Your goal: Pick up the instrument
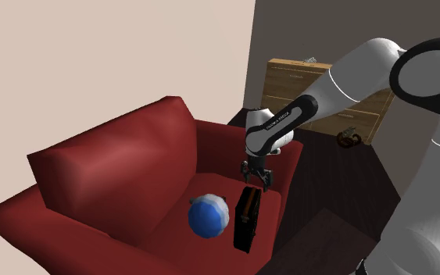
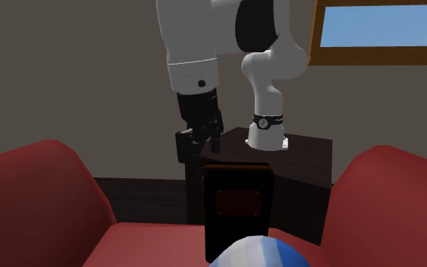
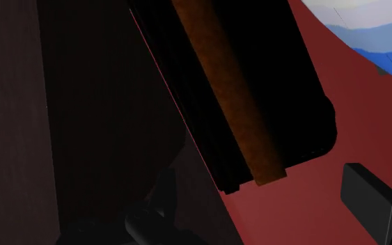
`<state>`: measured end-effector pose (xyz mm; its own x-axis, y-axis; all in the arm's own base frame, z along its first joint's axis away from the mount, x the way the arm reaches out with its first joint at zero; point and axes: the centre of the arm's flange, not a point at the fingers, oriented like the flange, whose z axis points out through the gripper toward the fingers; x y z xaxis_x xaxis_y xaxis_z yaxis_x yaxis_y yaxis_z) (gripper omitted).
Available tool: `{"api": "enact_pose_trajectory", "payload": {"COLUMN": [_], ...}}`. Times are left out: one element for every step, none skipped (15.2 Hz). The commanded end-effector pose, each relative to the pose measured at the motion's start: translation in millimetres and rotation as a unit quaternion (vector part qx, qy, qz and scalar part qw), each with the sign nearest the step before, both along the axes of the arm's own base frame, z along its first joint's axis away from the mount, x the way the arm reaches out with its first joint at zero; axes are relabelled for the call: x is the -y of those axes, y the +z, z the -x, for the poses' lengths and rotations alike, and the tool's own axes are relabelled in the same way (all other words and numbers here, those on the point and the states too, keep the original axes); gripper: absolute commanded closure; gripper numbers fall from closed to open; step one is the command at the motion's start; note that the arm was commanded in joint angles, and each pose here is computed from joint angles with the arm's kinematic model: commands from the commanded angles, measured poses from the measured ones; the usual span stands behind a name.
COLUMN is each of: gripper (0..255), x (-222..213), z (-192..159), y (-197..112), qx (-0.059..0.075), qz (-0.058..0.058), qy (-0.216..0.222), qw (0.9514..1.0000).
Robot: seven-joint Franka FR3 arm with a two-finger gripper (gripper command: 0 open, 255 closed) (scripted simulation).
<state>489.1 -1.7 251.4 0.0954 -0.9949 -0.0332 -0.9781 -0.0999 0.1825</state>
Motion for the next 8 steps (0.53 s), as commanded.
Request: {"api": "enact_pose_trajectory", "payload": {"gripper": [0,0,0,0,0,0,255,255], "x": [-1.3,-1.3,-1.3,-1.3,-1.3,-1.3,-1.4,-1.6], "z": [-1.2,-1.2,-1.2,-1.2,-1.2,-1.2,-1.1,-1.0], "y": [-10.9,-16.2,-21.5,-26.7,-29.8,-29.8,-29.1,-28.8], "qx": [0.0,0.0,0.0,0.0,0.0,0.0,0.0,0.0], "qz": [0.0,0.0,0.0,0.0,0.0,0.0,0.0,0.0], "qy": [-0.003,-0.003,-0.003,-0.003,-0.003,-0.003,-0.003,-0.003], "qw": [1.0,1.0,1.0,1.0,1.0,1.0,1.0,1.0]}}
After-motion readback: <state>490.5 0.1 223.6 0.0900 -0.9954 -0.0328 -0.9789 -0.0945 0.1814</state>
